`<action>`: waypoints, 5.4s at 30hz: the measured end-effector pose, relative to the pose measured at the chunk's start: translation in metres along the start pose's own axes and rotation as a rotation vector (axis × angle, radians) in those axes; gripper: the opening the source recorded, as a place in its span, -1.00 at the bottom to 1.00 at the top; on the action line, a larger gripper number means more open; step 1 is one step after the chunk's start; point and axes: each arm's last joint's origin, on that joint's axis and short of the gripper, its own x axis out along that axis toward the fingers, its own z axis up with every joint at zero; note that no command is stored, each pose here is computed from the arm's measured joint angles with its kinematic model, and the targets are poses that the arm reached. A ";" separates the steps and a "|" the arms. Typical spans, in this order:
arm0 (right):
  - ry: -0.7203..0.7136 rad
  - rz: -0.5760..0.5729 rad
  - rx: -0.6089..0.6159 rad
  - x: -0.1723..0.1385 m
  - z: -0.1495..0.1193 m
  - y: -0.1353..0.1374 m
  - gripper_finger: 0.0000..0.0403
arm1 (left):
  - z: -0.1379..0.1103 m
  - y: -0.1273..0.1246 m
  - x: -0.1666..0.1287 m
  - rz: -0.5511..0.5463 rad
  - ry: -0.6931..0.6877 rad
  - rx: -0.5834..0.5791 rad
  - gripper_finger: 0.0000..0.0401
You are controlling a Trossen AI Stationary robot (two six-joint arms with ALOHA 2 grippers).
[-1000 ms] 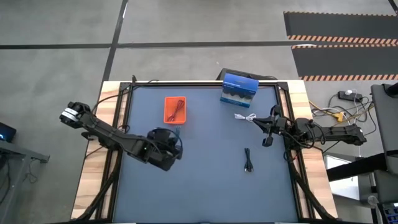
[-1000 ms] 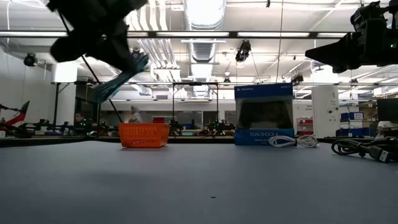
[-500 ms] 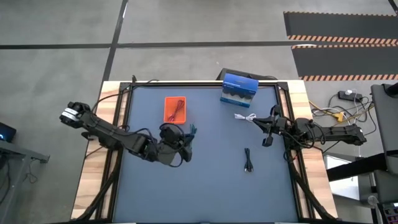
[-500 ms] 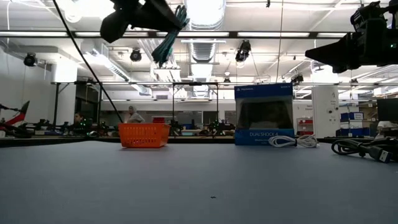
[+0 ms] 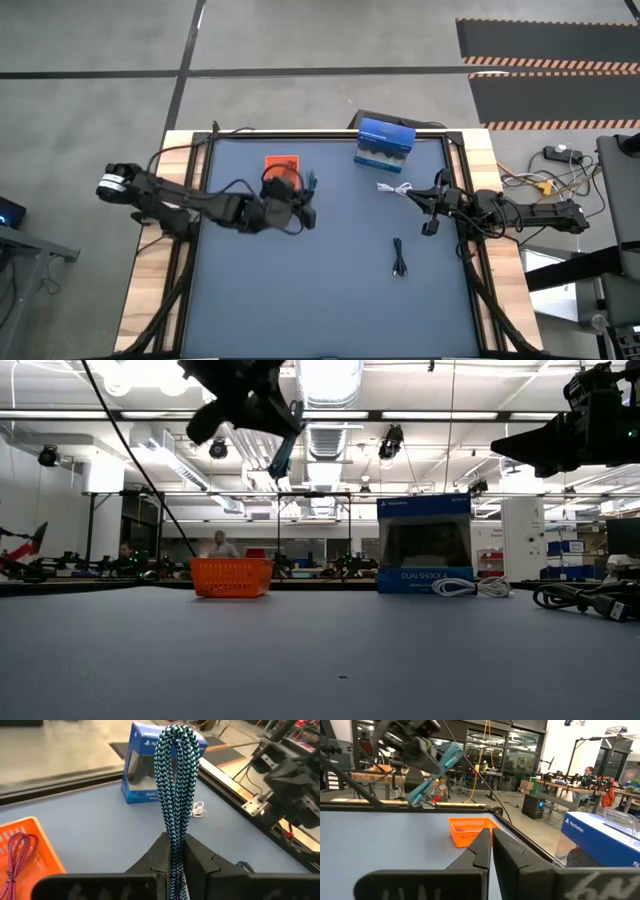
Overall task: Pick and place USB-C Cables
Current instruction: Put the green charger cable into the orange bin
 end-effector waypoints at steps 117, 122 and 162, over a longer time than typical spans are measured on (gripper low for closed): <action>0.020 0.003 -0.059 0.000 -0.002 0.000 -0.96 | 0.054 0.181 0.138 0.312 0.792 -0.079 -0.93; 0.020 0.003 -0.059 0.000 -0.002 0.000 -0.96 | 0.051 0.183 0.138 0.316 0.796 -0.077 -0.93; 0.021 0.003 -0.060 0.000 -0.002 0.000 -0.96 | 0.037 0.188 0.137 0.352 0.804 -0.057 -0.87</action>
